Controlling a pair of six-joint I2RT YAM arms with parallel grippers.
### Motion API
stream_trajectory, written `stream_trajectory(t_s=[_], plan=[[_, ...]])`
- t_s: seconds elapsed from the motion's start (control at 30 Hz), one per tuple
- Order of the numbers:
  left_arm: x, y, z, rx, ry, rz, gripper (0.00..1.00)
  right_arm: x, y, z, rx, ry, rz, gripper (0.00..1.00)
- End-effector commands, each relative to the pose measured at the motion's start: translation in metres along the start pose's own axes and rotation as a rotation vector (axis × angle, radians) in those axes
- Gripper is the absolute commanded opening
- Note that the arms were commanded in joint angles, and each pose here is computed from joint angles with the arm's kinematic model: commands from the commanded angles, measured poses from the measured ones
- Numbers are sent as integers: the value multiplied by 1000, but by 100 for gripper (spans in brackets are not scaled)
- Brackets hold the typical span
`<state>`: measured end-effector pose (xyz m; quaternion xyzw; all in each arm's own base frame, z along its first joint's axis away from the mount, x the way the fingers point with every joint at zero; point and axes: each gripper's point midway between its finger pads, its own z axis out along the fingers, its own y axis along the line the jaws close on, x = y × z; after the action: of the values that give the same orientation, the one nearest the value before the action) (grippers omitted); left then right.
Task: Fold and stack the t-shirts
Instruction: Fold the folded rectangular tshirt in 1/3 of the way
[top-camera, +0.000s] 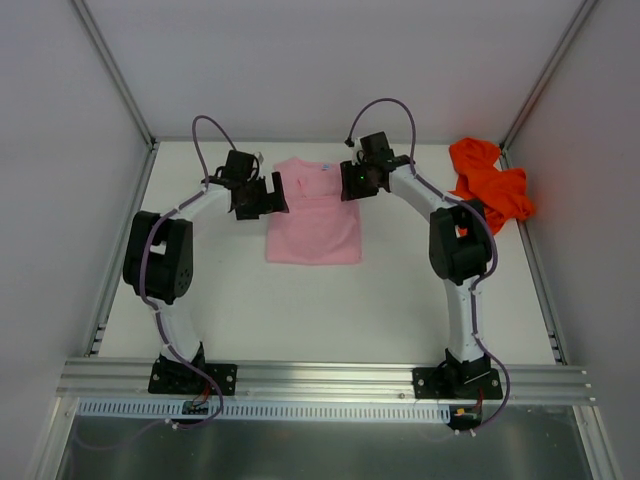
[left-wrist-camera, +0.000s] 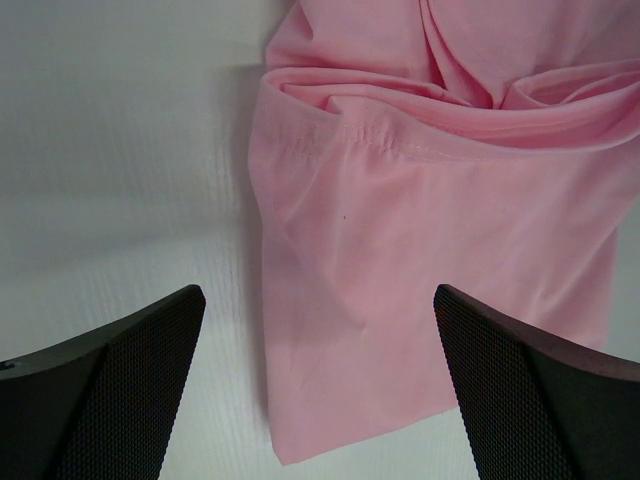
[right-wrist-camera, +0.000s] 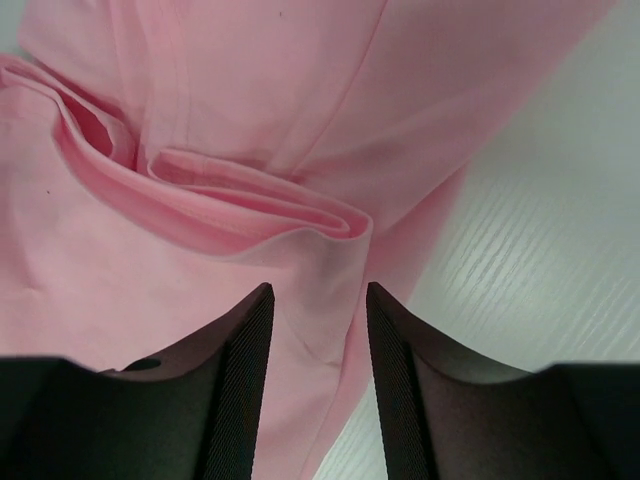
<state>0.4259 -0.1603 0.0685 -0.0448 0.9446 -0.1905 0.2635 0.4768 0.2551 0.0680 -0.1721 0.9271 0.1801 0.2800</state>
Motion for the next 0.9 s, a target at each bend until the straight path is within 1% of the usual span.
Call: stream_trajectory(t_s=[0.0, 0.13, 0.27, 0.37, 0.4, 0.43, 0.53, 0.57, 0.63, 0.87], plan=[[-19, -6, -1, 25, -40, 3, 99, -26, 1, 1, 27, -71, -32, 45], [-20, -6, 3, 24, -33, 3, 99, -22, -1, 7, 33, -52, -37, 44], [-20, -5, 5, 23, -27, 7, 99, -13, -2, 20, 25, -14, -27, 38], [-21, -5, 5, 17, -28, 11, 99, -10, -2, 23, 20, -3, -24, 37], [-23, -5, 3, 14, -34, 13, 99, -9, -2, 24, 18, -1, -23, 35], [-23, -4, 3, 12, -34, 15, 99, -9, -2, 24, 20, -3, -23, 28], [-25, -4, 0, 6, -41, 19, 99, -11, -5, 23, 36, -9, -23, 15], [-25, -4, 0, 5, -40, 21, 99, -12, -8, 22, 57, -15, -25, 9], [-28, -4, -2, 1, -50, 23, 99, -17, -15, 15, 105, -34, -31, 1], [-27, -4, 0, 1, -43, 18, 99, -28, -32, -11, 217, -100, -59, 1]])
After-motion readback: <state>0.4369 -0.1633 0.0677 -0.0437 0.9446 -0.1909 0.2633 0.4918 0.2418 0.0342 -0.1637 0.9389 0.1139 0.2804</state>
